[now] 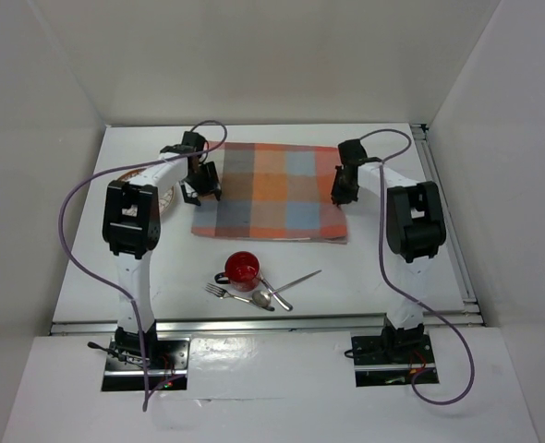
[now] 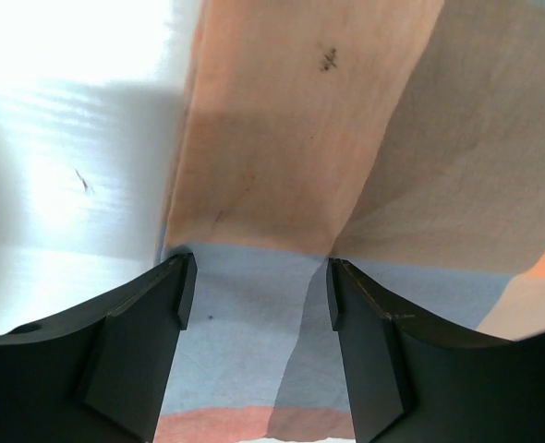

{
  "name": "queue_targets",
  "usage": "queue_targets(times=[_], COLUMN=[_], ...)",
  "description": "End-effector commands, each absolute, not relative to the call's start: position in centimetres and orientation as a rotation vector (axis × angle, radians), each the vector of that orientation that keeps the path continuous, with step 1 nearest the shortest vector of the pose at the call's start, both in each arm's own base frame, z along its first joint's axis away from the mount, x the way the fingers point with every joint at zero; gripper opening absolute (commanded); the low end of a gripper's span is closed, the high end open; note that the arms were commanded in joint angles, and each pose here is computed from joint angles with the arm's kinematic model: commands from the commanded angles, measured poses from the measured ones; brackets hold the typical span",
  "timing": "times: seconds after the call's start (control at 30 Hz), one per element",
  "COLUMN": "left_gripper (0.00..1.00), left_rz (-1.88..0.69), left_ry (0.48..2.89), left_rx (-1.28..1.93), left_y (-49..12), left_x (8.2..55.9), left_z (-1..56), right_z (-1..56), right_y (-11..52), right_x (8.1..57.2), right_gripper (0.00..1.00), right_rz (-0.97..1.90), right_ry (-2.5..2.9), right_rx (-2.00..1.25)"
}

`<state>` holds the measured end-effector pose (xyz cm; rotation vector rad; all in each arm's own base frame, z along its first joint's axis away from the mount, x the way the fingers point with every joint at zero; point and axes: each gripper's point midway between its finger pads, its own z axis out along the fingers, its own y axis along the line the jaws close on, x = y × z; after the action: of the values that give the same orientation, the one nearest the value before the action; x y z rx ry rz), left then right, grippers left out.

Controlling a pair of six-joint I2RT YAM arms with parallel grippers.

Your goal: Set the dinner table for one person

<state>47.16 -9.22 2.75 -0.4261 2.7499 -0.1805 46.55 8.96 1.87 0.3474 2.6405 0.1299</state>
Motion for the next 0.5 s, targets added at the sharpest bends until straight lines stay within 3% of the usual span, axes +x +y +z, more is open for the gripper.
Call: queue_targets(times=[0.0,0.13,0.17,0.3,0.4,0.47], left_gripper=[0.76,0.76,0.76,0.79,0.8,0.8], left_rz=[-0.097,-0.108,-0.11,-0.082,-0.065,-0.075], left_ry=[2.856,2.845,2.839,2.77,2.743,2.733], left_rx=[-0.453,-0.422,-0.421,-0.382,-0.355,-0.355], left_y=[-7.9,-8.5,-8.4,-8.9,-9.4,-9.9], left_x=[43.1,41.0,40.7,40.8,41.3,41.5], left_z=[1.5,3.1,3.6,6.8,8.3,8.3], right_z=[0.6,2.9,3.7,7.9,9.7,10.7], right_y=[5.8,4.6,4.6,4.7,6.4,8.1], right_x=[42.0,41.2,41.4,41.7,40.7,40.2], right_gripper=[0.19,0.38,0.51,0.78,0.78,0.68], right_rz=[-0.059,-0.114,-0.104,-0.061,0.063,0.181], right_ry=[2.698,2.631,2.611,2.53,2.518,2.503], right_rx=[0.472,0.5,0.5,0.467,0.455,0.432])
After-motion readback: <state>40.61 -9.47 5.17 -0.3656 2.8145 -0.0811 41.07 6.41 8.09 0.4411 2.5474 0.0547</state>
